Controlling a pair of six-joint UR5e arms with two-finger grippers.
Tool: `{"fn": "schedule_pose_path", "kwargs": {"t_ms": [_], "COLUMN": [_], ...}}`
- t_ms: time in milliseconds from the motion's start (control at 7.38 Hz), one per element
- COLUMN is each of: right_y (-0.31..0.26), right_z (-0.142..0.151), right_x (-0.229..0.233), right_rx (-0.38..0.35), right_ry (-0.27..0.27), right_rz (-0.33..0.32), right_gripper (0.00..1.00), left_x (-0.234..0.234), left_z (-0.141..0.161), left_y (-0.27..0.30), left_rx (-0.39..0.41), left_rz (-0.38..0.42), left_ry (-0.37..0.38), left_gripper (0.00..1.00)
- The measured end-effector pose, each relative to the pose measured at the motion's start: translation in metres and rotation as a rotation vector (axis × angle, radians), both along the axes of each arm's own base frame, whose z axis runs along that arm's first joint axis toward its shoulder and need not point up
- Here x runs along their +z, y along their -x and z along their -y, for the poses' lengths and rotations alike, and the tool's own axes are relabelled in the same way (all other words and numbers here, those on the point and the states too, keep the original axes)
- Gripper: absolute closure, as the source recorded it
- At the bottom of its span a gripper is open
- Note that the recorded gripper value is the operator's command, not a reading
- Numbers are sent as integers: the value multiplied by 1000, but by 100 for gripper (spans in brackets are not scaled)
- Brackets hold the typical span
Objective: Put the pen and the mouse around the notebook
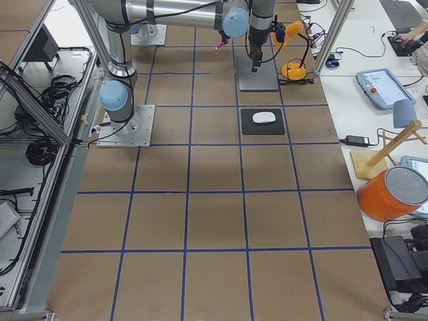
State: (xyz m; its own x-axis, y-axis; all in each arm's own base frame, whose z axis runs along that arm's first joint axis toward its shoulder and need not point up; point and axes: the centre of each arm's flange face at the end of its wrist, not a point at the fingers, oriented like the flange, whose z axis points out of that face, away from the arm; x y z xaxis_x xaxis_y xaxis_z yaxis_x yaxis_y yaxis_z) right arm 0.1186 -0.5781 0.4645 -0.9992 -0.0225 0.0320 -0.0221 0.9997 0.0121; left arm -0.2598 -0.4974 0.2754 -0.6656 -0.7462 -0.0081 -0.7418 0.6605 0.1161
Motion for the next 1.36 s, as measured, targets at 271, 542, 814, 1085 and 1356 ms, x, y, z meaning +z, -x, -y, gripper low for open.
{"fn": "schedule_pose_path", "kwargs": {"t_ms": [271,542,814,1085,1356], "right_y": [-15,-16,-18,-20,-14], "right_z": [-27,-34,-36,-37,-38], "right_x": [11,0,-3,-3,-2], "right_rx": [6,7,11,5,20], "right_ry": [-1,-21,-28,-29,-29], "right_rz": [58,71,80,73,19], "right_gripper": [0,0,0,0,0], "left_x": [-20,-36,-43,-51,-57], "left_z": [-12,-11,-3,-2,-3], "left_y": [18,29,39,56,75], "left_rx": [99,130,136,224,357], "left_rz": [4,3,-20,-30,-52], "left_ry": [-49,-44,17,50,84], "left_gripper": [100,100,100,100,100]}}
